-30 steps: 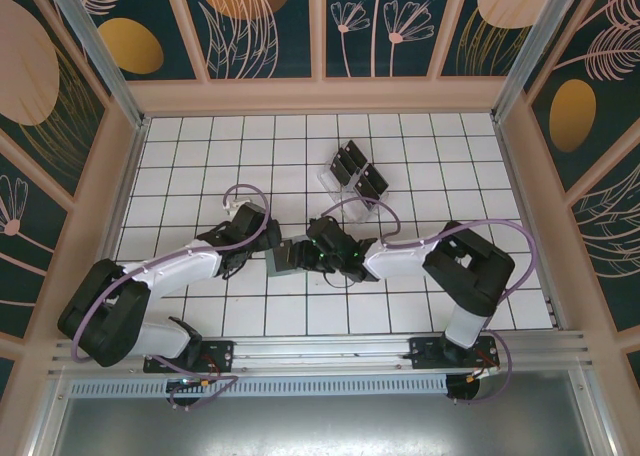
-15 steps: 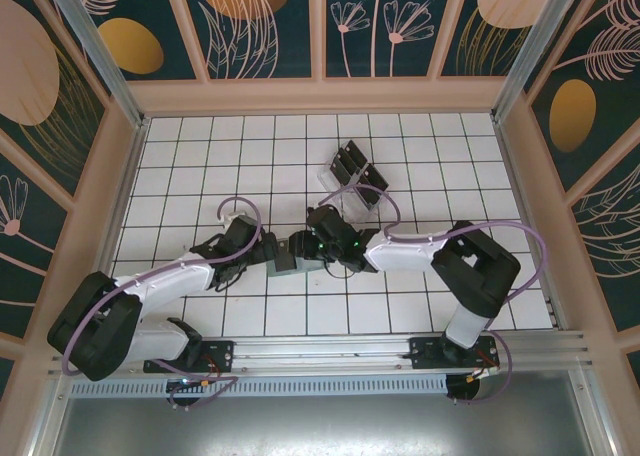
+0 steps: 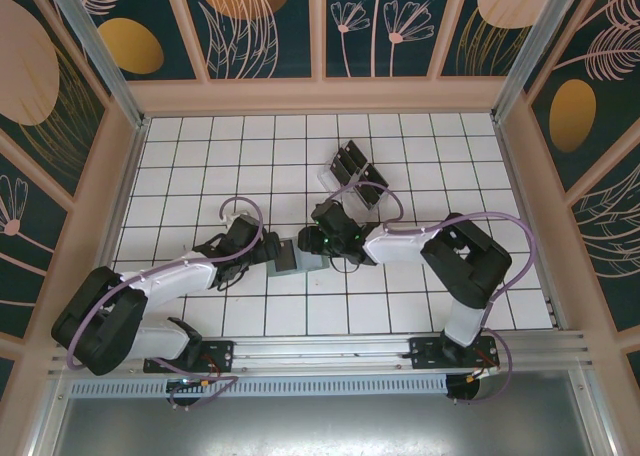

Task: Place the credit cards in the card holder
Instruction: Insert the credit card into the card slot.

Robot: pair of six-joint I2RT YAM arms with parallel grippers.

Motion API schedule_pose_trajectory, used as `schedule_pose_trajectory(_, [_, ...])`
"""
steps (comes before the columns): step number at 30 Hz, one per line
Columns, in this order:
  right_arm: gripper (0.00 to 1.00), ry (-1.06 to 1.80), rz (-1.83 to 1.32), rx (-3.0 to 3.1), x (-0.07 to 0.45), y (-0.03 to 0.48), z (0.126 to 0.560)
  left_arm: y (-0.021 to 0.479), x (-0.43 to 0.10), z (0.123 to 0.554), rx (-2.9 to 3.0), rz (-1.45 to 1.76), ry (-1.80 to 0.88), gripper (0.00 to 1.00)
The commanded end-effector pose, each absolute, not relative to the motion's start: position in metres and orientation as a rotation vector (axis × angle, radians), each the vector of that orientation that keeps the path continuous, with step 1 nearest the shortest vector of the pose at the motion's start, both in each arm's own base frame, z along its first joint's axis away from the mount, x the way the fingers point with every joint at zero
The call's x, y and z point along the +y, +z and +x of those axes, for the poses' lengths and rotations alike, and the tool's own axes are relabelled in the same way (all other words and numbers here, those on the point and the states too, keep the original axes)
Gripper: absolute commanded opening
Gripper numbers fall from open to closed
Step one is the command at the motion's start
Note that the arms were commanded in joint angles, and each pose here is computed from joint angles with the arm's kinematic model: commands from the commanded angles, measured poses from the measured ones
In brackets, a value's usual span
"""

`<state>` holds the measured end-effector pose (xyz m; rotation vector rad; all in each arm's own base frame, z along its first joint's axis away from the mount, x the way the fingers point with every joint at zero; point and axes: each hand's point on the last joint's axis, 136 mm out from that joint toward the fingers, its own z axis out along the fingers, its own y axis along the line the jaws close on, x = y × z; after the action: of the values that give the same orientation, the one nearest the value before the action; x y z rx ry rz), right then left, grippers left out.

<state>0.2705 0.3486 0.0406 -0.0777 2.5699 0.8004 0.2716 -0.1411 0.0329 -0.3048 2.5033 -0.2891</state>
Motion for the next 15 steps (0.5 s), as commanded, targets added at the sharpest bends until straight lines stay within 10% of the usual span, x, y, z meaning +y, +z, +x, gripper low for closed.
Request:
schedule_pose_trajectory(1, [0.42, 0.73, -0.001, 2.602, 0.334, 0.025, 0.269, 0.042, -0.143, 0.277, 2.477, -0.305, -0.303, 0.98])
schedule_pose_trajectory(15, [0.42, 0.687, 0.11, 2.595, 0.308, 0.026, 0.252, 0.045, -0.145, 0.279, 2.474, -0.291, -0.315, 0.99])
